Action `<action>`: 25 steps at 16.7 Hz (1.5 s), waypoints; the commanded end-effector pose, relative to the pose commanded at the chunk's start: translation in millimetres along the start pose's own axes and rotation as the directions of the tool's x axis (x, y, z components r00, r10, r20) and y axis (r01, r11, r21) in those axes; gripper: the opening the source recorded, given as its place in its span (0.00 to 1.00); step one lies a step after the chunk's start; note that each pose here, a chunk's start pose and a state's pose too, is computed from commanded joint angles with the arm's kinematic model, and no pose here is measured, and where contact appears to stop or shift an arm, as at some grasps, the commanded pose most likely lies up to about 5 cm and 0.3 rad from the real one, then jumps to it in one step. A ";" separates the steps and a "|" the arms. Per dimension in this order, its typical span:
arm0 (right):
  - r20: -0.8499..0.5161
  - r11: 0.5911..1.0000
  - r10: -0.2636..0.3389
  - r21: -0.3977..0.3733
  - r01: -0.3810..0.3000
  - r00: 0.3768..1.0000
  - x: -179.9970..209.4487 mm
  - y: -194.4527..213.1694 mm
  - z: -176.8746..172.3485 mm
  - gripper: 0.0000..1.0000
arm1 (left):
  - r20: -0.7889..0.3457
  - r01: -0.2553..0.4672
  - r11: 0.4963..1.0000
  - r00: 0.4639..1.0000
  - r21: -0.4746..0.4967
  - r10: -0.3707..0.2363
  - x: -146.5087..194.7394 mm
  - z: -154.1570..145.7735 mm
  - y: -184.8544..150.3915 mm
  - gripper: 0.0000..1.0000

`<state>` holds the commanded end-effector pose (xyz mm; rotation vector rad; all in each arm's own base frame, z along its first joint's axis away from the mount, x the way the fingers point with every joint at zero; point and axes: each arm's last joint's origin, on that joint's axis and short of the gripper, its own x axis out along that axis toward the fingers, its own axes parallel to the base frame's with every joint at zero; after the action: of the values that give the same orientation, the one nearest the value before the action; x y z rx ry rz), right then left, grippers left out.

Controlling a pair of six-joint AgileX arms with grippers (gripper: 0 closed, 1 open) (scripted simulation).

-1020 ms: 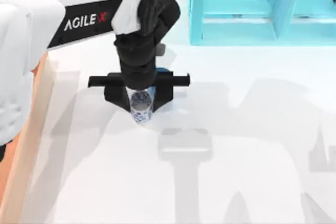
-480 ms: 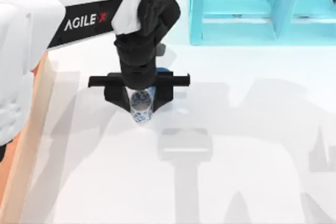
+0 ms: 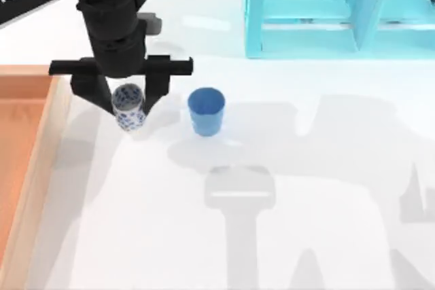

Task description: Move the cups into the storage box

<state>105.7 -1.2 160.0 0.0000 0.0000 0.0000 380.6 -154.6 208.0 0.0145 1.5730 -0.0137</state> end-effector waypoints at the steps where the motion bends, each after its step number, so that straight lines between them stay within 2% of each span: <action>1: 0.000 1.000 0.000 0.000 0.000 1.000 0.0 0.0 0.0 1.00 | -0.001 0.000 1.000 1.000 0.002 0.000 -11.0 -1.5 11.2 0.00; 4: 0.000 1.000 0.000 0.000 0.000 1.000 0.0 0.0 0.0 1.00 | 0.002 0.001 1.000 1.000 0.003 -0.001 -30.4 -5.4 30.4 0.00; 9: 0.000 1.000 0.000 0.000 0.000 1.000 0.0 0.0 0.0 1.00 | -0.004 -0.002 1.000 1.000 0.008 0.002 -29.9 -6.5 34.7 0.00; 11: 0.000 1.000 0.000 0.000 0.000 1.000 0.0 0.0 0.0 1.00 | -0.008 -0.003 1.000 1.000 0.007 0.003 -35.8 -11.2 57.2 0.00; 13: 0.000 1.000 0.000 0.000 0.000 1.000 0.0 0.0 0.0 1.00 | -0.008 -0.002 1.000 1.000 0.005 0.002 -45.3 -21.8 94.2 0.00; 16: 0.000 1.000 0.000 0.000 0.000 1.000 0.0 0.0 0.0 1.00 | -0.009 0.001 1.000 1.000 0.000 -0.001 -59.6 -53.3 157.8 0.00; 20: 0.000 1.000 0.000 0.000 0.000 1.000 0.0 0.0 0.0 1.00 | -0.005 0.004 1.000 1.000 0.001 -0.004 -71.6 -116.4 225.7 0.00; 23: 0.000 1.000 0.000 0.000 0.000 1.000 0.0 0.0 0.0 1.00 | -0.001 0.003 1.000 1.000 0.002 -0.003 -73.6 -153.5 245.3 0.00; 25: 0.000 1.000 0.000 0.000 0.000 1.000 0.0 0.0 0.0 1.00 | -0.001 0.004 1.000 1.000 0.002 -0.004 -73.0 -162.0 248.6 0.00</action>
<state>105.7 -1.2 160.0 0.0000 0.0000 0.0000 223.2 96.9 281.5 0.0131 1.5741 -0.0183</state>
